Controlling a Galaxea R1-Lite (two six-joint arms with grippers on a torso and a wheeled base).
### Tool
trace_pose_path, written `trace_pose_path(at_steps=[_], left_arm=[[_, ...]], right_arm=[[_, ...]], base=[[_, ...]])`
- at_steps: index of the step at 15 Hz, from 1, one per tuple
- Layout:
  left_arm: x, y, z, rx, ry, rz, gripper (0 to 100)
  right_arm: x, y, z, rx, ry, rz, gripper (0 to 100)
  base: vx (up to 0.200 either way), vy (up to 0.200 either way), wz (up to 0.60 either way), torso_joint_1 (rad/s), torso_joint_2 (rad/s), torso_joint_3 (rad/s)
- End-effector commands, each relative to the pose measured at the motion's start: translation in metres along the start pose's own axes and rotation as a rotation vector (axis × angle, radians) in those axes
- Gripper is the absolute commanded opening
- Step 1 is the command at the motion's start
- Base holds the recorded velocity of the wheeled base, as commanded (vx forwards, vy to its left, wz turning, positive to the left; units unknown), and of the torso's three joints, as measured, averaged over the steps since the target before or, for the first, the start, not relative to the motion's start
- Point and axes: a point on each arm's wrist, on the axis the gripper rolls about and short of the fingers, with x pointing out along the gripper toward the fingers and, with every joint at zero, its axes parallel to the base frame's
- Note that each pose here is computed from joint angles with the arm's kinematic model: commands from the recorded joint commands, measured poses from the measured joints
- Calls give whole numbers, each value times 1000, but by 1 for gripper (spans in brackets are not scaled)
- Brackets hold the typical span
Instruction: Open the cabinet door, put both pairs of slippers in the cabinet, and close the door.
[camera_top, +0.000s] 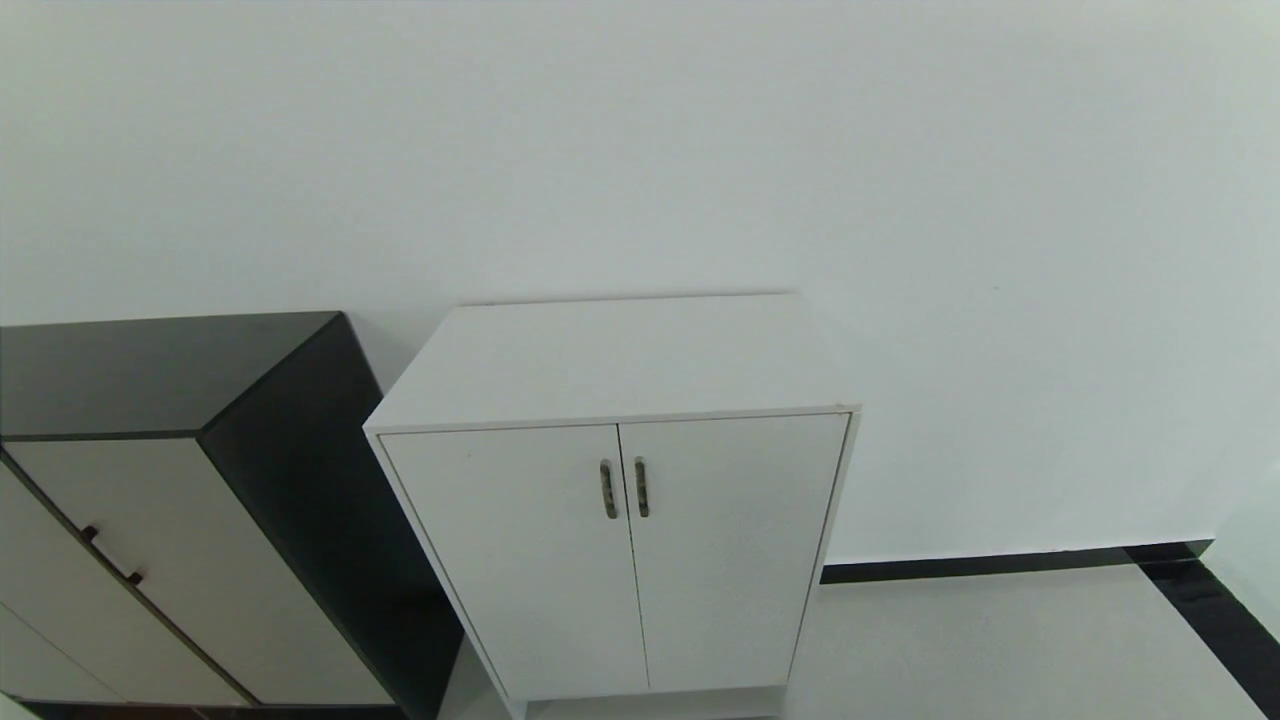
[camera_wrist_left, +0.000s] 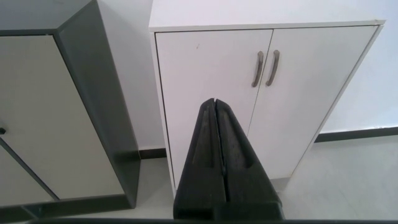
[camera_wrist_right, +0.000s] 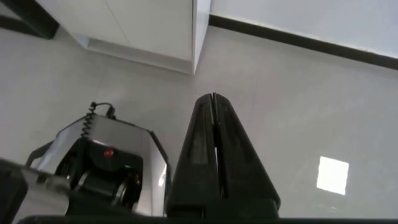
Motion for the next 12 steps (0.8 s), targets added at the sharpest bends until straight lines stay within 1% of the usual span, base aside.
trace_pose_path(at_steps=[1, 2, 3, 5, 7, 10, 11, 12], left_arm=[[0, 0, 0, 1, 1, 0, 0], [0, 0, 0, 1, 1, 0, 0], [0, 0, 0, 0, 1, 0, 0], [0, 0, 0, 0, 1, 0, 0], [0, 0, 0, 0, 1, 0, 0], [0, 0, 0, 0, 1, 0, 0], [0, 0, 0, 0, 1, 0, 0], [0, 0, 0, 0, 1, 0, 0]], right_arm=[[-20, 1, -18, 16, -107, -2, 0], [-23, 1, -23, 27, -107, 9, 0], [-27, 1, -26, 54, -155, 20, 0], [-31, 1, -28, 66, -213, 12, 0], [-36, 2, -31, 90, -286, -50, 0], [-40, 3, -34, 134, -348, -171, 0], [-41, 3, -34, 138, -355, -183, 0], [-43, 4, -36, 148, -392, -222, 0]], base=[[0, 0, 0, 0, 0, 0], [0, 0, 0, 0, 0, 0], [0, 0, 0, 0, 0, 0], [0, 0, 0, 0, 0, 0], [0, 0, 0, 0, 0, 0], [0, 0, 0, 0, 0, 0], [0, 0, 0, 0, 0, 0], [0, 0, 0, 0, 0, 0]])
